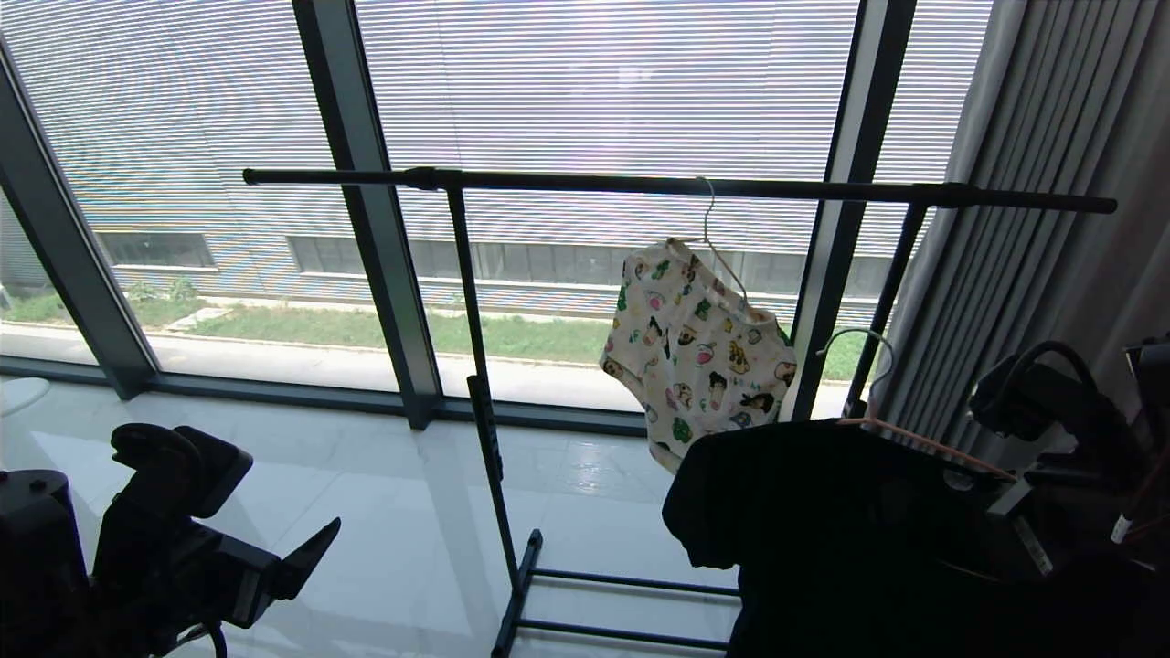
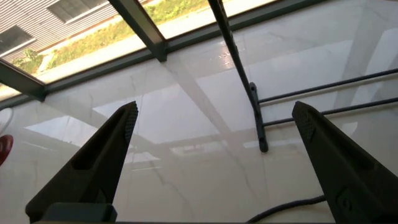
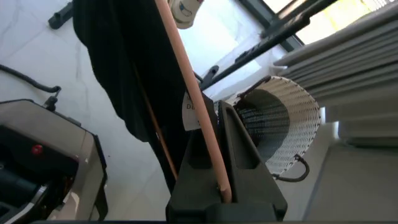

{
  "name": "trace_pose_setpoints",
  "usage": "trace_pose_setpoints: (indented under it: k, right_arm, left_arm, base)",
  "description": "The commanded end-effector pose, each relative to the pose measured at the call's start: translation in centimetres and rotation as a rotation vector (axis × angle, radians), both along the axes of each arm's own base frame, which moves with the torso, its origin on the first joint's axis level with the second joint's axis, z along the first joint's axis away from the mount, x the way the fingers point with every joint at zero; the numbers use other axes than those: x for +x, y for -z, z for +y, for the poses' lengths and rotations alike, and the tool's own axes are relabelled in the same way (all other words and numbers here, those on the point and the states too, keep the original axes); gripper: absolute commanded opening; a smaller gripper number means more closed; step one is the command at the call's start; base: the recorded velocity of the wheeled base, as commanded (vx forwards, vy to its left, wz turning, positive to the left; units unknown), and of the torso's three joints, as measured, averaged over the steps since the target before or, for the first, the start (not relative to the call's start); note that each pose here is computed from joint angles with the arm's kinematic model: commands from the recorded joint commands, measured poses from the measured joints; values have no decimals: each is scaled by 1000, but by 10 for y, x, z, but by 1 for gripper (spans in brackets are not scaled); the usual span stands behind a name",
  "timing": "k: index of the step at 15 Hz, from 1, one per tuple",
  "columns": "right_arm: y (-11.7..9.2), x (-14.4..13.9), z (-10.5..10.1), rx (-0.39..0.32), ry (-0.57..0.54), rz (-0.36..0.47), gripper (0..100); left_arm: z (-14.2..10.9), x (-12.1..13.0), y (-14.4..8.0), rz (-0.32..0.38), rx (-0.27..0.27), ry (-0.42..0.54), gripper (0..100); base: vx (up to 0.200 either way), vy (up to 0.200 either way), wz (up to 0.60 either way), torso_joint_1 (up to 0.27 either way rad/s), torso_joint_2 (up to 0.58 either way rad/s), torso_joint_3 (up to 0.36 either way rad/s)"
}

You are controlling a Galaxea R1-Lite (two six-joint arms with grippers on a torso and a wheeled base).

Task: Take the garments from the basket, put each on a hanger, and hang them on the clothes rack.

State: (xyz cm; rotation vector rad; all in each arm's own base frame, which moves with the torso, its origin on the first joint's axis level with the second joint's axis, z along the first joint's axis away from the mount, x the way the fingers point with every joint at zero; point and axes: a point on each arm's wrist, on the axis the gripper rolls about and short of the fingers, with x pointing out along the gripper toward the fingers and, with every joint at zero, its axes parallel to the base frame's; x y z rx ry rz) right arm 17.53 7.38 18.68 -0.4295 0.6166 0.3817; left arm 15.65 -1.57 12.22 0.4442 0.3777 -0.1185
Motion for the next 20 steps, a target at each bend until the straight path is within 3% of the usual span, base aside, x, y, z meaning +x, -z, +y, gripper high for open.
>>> trace_pose_setpoints:
  k: [1, 7, 11, 13, 15, 20]
  right_arm:
    - [-6, -15, -19, 1, 105, -7, 0]
    - [-8, -47, -48, -67, 265, 71, 0]
    - [-7, -45, -57, -11, 394, 100, 0]
    - [-6, -29, -65, 17, 549, 127, 0]
    - [-9, -7, -62, 16, 629, 93, 0]
    - [-30, 46, -41, 111, 554, -110, 0]
  left_arm:
    - [2, 3, -3, -13, 0, -17, 100]
    - [17, 5, -6, -27, 2, -114, 100]
    - [18, 5, -6, -26, 2, -121, 100]
    - [18, 5, -6, -27, 2, -119, 100]
    - [18, 5, -6, -26, 4, -118, 100]
    - [16, 4, -9, -43, 4, -110, 100]
  base:
    - [0, 0, 0, 0, 0, 0]
    - [0, 0, 0, 0, 0, 0]
    - [0, 0, 0, 0, 0, 0]
    - [0, 0, 0, 0, 0, 0]
    - [0, 0, 0, 0, 0, 0]
    - [0, 0, 0, 0, 0, 0]
